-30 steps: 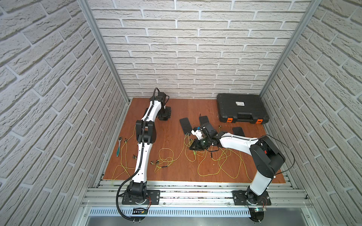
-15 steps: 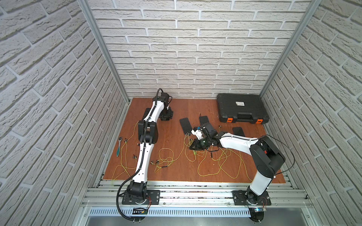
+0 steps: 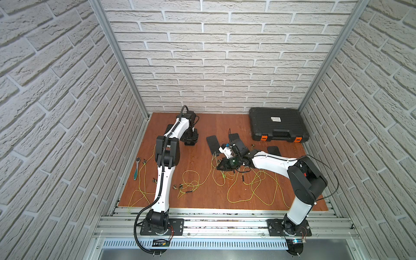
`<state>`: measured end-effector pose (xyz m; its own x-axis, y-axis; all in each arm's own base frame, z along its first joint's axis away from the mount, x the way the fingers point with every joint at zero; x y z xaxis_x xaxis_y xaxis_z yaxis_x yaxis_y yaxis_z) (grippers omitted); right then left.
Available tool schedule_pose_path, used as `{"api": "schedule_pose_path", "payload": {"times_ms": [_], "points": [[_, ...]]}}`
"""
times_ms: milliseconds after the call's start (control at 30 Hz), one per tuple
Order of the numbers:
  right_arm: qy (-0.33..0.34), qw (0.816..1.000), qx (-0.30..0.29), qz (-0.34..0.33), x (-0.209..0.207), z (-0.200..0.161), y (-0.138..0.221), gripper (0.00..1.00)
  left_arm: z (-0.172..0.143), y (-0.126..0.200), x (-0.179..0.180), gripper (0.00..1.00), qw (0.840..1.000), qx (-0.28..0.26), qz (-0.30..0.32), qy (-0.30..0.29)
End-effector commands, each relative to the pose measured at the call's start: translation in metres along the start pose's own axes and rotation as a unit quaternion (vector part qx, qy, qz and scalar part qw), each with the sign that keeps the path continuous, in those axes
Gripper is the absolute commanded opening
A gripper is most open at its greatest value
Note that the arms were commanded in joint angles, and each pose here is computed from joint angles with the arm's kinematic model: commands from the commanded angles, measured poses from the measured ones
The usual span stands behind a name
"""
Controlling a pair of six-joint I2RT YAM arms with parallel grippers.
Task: Plug wired earphones into phones
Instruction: Move the phone to the center of the board.
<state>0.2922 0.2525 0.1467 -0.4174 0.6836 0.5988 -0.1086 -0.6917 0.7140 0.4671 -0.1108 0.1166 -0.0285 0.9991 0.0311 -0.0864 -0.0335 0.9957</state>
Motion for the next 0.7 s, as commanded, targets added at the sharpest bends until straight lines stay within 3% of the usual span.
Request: {"api": "schedule_pose_path", "payload": {"times_ms": [0,133,233,300,500,667], "points": [[0.014,1.0,-0.008,0.007,0.002,0.007,-0.002,0.06,-0.056,0.008,-0.012,0.55,0.998,0.052,0.005,0.032],[0.014,1.0,-0.002,0.012,0.0,0.004,-0.006,0.06,-0.105,0.013,-0.024,0.62,0.997,0.065,-0.002,0.042],[0.015,1.0,0.005,0.015,-0.002,0.003,-0.008,0.06,-0.111,0.017,-0.023,0.88,0.997,0.067,0.004,0.037],[0.016,1.0,0.005,0.015,-0.001,0.002,-0.008,0.06,-0.105,0.017,-0.019,0.98,0.997,0.06,0.017,0.034],[0.019,1.0,-0.005,0.007,0.001,-0.002,0.001,0.06,-0.082,0.001,-0.022,0.98,0.997,0.071,0.029,0.02],[0.017,1.0,-0.006,-0.002,-0.003,-0.007,0.004,0.06,-0.084,-0.005,-0.04,0.98,0.996,0.086,0.036,-0.008]]}}
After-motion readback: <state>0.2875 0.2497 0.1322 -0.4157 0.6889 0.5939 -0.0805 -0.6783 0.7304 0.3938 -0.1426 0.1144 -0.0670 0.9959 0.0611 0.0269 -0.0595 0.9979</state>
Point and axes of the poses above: each gripper's point midway between its finger pads, its own y axis back along the fingers, its own x axis along the line the jaws close on, z = x × y, the point moved 9 cm from there along y, back along the fingers, and after that the axes turned 9 degrees about y, right-handed, at the moved point
